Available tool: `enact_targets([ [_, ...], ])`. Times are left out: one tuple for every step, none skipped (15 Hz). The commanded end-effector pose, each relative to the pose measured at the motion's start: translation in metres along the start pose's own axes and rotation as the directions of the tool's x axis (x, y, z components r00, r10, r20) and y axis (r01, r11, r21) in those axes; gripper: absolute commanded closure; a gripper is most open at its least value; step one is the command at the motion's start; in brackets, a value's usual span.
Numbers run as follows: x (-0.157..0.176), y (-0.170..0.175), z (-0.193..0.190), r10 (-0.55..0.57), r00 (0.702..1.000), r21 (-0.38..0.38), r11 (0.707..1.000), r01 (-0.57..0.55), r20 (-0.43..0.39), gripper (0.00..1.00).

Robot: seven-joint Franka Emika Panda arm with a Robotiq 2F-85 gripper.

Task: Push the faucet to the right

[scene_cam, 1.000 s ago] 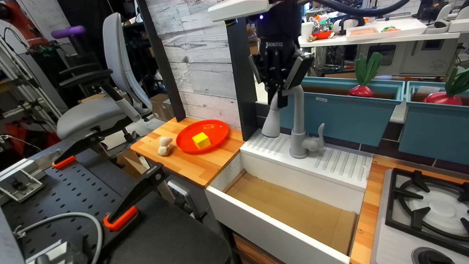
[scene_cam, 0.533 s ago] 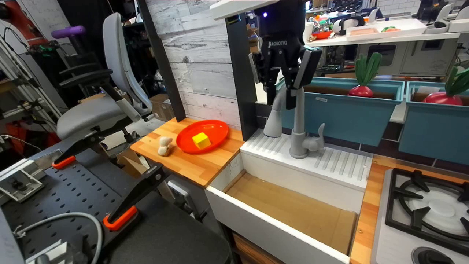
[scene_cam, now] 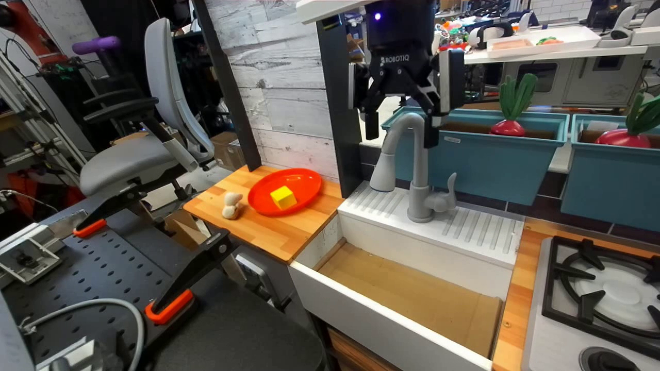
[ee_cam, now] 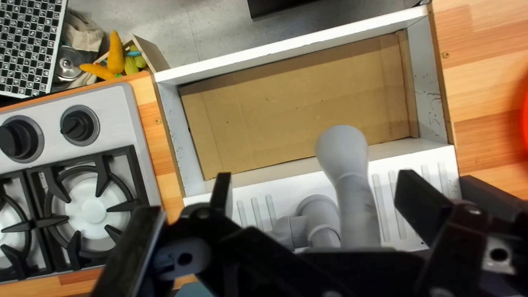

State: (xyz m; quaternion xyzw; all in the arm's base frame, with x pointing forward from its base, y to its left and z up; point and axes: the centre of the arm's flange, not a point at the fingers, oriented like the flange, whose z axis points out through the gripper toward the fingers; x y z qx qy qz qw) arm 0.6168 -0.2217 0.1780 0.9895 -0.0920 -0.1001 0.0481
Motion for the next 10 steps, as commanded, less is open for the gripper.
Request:
enact_targets([
  [-0.023, -0.007, -0.023, -0.056, 0.998, 0.016, 0.998, 0.057, -0.01, 0.0],
  [-0.032, -0.014, -0.03, -0.068, 0.997, 0.015, 0.998, 0.069, -0.026, 0.0],
  [-0.04, -0.019, -0.037, -0.077, 0.996, 0.02, 0.997, 0.078, -0.044, 0.0],
  [-0.055, -0.027, -0.047, -0.096, 0.994, 0.035, 0.995, 0.098, -0.059, 0.0],
  [-0.066, -0.035, -0.056, -0.113, 0.992, 0.05, 0.992, 0.116, -0.059, 0.0],
  [-0.08, -0.045, -0.063, -0.142, 0.988, 0.04, 0.989, 0.144, -0.054, 0.0],
  [-0.091, -0.055, -0.066, -0.16, 0.986, 0.037, 0.986, 0.162, -0.05, 0.0],
  [-0.098, -0.069, -0.063, -0.174, 0.984, 0.031, 0.984, 0.175, -0.047, 0.0],
  [-0.059, -0.05, -0.055, -0.132, 0.991, 0.042, 0.99, 0.134, -0.034, 0.0],
  [-0.07, -0.059, -0.059, -0.148, 0.988, 0.045, 0.988, 0.15, -0.031, 0.0],
])
